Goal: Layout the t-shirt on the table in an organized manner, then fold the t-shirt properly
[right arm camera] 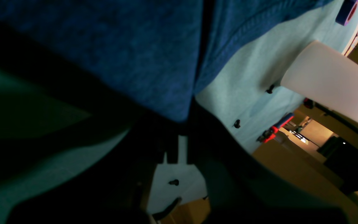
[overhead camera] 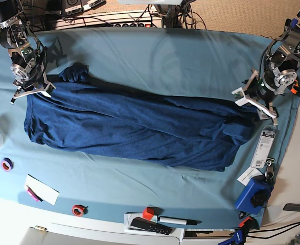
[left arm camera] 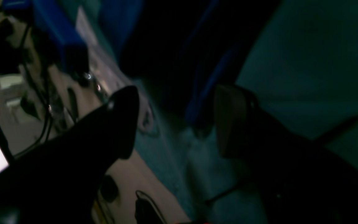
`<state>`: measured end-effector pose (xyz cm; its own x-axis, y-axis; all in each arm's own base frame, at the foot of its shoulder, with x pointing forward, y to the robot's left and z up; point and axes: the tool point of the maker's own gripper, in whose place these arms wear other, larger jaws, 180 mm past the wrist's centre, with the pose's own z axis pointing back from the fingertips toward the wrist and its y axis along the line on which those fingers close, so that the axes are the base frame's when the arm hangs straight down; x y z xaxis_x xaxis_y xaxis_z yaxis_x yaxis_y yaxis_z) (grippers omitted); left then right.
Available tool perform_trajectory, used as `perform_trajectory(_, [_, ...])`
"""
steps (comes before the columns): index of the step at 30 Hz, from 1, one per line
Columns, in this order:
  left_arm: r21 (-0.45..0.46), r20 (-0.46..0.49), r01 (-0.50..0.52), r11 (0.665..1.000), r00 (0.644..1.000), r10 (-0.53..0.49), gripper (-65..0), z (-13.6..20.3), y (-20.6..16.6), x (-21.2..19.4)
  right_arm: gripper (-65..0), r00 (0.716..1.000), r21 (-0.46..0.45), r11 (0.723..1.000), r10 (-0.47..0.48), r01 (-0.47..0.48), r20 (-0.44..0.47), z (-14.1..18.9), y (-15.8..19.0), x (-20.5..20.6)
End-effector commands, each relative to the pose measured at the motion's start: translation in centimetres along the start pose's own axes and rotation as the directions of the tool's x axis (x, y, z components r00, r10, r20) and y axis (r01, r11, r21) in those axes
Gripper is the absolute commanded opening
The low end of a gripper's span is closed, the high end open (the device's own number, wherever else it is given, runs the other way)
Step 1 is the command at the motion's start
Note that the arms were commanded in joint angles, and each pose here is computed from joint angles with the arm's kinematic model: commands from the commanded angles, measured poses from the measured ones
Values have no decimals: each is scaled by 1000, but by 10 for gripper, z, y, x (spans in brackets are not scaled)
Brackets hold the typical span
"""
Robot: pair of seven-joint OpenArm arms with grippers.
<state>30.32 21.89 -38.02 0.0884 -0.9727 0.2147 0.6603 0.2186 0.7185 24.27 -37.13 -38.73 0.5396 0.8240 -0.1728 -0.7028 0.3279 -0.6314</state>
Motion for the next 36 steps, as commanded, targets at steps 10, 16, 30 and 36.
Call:
perform_trajectory(10, [-77,53,105,991,993,-101,-268,-1,-39,20,-650,1000,-28,1000,7,-7,-7,2,-13,-4])
perform_trajectory(16, [34,106,238,971,965,-240,-268,-5,-38,51,-650,1000,-28,1000,6,-7,-8,2,-14,-4])
perform_trajectory(30, [60,41,166,984,985,-168,-268,-36,29,39,-650,1000,-28,1000,6,-7,-11,2,-14,-5])
perform_trajectory(36, [31,17,149,988,989,-149,-434,-42,21,27,-650,1000,-29,1000,5,-6,-11,2,-14,-5])
